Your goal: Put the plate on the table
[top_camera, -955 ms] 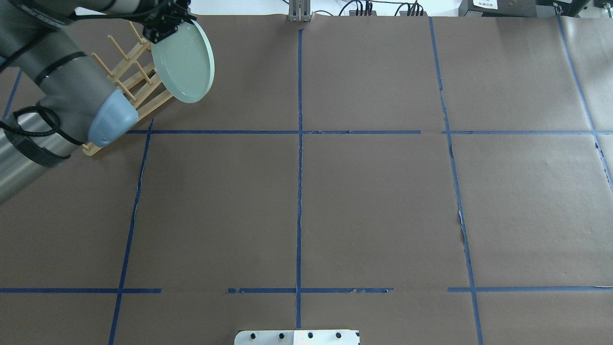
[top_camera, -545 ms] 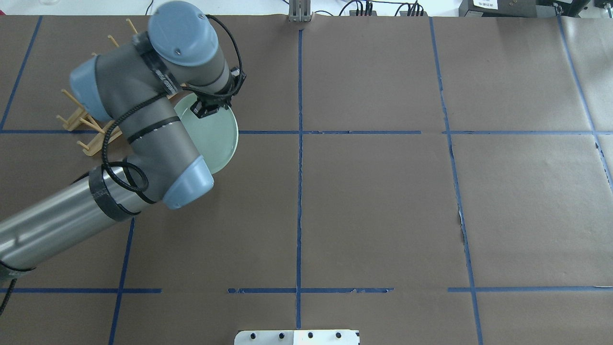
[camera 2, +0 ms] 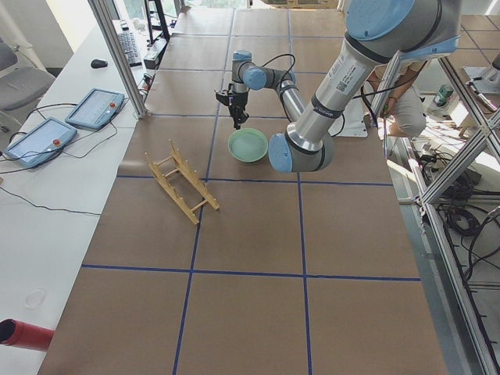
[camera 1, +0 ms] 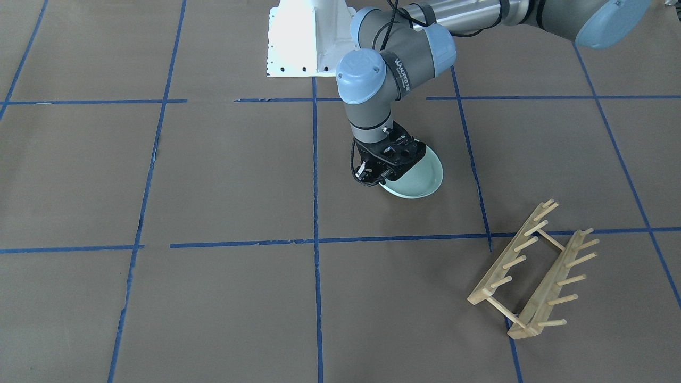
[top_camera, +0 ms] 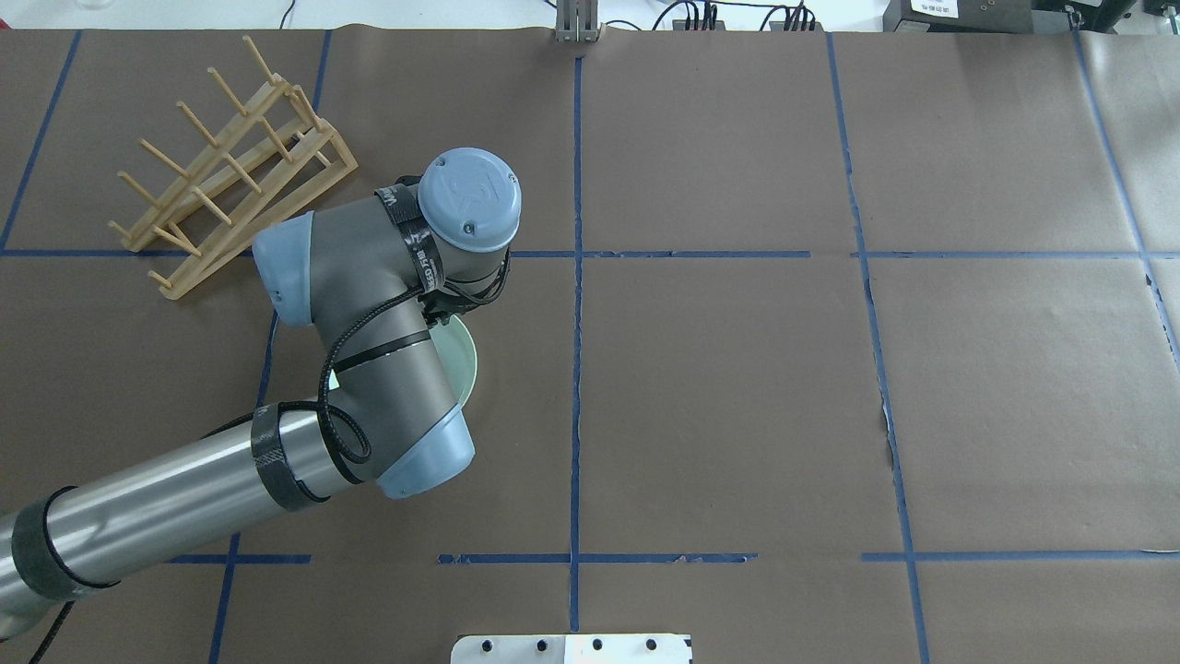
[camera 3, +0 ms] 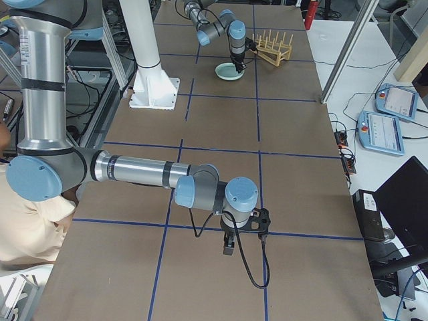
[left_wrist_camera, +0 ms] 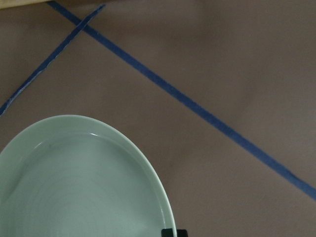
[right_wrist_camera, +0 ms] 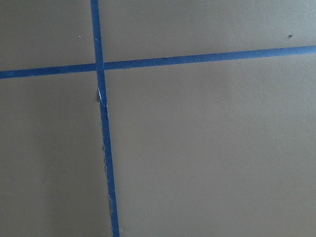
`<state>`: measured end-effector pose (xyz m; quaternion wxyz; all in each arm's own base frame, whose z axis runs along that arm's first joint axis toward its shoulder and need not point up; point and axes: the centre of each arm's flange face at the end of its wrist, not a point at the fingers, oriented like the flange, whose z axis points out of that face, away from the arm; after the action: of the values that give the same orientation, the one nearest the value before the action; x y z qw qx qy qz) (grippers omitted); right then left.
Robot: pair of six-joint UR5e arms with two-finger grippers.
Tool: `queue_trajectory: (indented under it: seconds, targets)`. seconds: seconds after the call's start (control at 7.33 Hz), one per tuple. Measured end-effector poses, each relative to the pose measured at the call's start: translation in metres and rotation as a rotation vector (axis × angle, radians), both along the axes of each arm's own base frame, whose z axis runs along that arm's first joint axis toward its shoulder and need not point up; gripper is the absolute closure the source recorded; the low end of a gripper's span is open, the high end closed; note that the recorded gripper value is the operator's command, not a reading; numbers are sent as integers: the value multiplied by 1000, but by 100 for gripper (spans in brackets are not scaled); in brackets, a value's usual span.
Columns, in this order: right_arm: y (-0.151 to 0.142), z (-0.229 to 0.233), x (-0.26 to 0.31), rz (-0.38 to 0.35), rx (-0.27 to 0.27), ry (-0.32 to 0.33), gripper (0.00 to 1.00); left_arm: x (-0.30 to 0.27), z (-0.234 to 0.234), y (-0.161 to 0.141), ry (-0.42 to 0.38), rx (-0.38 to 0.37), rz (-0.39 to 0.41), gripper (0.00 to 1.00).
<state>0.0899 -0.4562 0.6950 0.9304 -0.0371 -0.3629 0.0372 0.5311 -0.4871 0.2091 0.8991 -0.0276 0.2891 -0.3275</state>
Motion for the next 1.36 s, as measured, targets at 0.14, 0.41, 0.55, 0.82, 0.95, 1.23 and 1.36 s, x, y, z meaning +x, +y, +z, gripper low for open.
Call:
queue_trajectory:
  seconds: [0.14, 0.41, 0.55, 0.82, 0.95, 1.23, 1.36]
  targets:
    - [0, 0, 0, 0, 0, 0, 0, -36, -13, -21, 40, 75, 0, 0]
    - [0, 0, 0, 0, 0, 0, 0, -145, -7, -75, 93, 229, 58, 0]
    - [0, 0, 0, 0, 0, 0, 0, -211, 15, -104, 108, 286, 130, 0]
    - [0, 0, 0, 0, 0, 0, 0, -371, 89, -146, 76, 416, 314, 0]
    - [0, 0, 0, 0, 0, 0, 0, -463, 141, -152, 35, 473, 391, 0]
    - [0, 0, 0, 0, -1, 0, 0, -618, 265, -138, -22, 490, 498, 0]
    - [0, 0, 0, 0, -1, 0, 0, -656, 317, -122, 17, 450, 496, 0]
